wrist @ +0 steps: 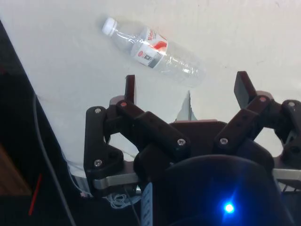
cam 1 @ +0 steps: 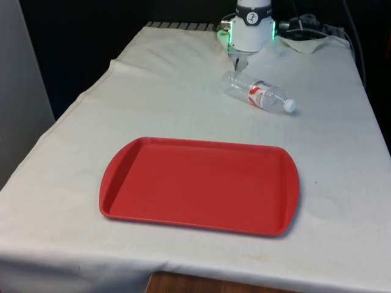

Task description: Place the bottle upright on the tray.

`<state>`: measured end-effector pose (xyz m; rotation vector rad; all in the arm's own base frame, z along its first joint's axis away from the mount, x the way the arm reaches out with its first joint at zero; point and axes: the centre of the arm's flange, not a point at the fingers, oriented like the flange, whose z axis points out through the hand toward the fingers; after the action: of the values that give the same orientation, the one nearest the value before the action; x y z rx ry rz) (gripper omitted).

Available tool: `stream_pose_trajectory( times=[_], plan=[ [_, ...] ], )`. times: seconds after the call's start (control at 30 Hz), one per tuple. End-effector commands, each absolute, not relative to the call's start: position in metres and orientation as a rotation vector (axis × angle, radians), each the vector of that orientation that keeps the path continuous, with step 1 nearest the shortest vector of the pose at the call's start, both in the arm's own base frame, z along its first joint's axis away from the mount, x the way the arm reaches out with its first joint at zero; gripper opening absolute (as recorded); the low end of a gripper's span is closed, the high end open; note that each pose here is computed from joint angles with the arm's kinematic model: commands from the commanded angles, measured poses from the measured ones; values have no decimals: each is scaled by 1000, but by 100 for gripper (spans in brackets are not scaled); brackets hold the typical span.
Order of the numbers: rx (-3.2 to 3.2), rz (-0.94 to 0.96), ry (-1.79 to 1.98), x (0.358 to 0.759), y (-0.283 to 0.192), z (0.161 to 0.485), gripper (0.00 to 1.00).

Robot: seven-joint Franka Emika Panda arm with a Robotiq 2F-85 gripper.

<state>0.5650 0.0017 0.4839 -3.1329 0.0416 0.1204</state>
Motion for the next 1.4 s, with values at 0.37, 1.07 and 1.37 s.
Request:
stream_pose_trajectory(
  times=[0.37, 1.07, 1.37],
  plan=[
    [-3142, 127, 37, 548, 4, 479, 100],
    [-3152, 148, 13, 506, 11, 463, 100],
    [-3166, 157, -13, 490, 17, 458, 100]
  ],
)
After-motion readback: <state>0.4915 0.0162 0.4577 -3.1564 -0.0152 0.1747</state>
